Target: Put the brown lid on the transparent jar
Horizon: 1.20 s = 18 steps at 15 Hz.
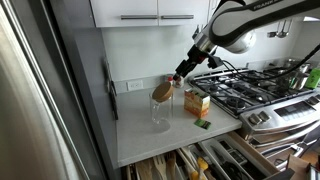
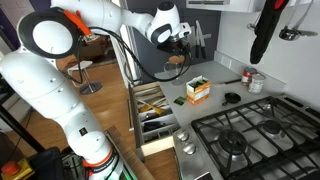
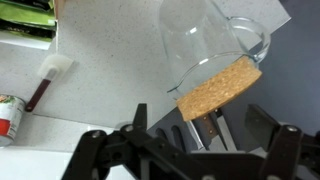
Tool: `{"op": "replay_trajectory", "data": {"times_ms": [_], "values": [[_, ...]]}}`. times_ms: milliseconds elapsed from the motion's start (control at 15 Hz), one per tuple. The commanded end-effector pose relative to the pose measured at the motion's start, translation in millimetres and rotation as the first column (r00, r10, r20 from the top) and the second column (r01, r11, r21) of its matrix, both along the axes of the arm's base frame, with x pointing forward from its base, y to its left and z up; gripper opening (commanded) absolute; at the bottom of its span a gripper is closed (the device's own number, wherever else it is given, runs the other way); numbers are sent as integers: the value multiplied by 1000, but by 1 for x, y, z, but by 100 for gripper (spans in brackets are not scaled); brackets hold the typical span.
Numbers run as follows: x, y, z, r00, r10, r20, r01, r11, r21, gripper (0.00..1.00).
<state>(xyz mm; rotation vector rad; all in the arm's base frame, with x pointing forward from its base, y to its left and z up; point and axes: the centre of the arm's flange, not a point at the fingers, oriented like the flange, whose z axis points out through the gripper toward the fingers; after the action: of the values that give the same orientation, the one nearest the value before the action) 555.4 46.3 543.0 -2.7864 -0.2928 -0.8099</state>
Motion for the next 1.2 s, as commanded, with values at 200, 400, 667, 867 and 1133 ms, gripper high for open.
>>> {"op": "replay_trajectory", "data": {"times_ms": [200,400,667,867,1133], "values": [[-11,27,14,976,163,-142,-164,986,8,100],[-4,41,0,983,136,-123,-139,990,-11,100],[14,49,-13,995,89,-54,-90,996,-10,100],[21,48,-14,998,69,-14,-69,998,-7,100],[23,42,-17,999,39,-6,-39,997,-60,100]]}}
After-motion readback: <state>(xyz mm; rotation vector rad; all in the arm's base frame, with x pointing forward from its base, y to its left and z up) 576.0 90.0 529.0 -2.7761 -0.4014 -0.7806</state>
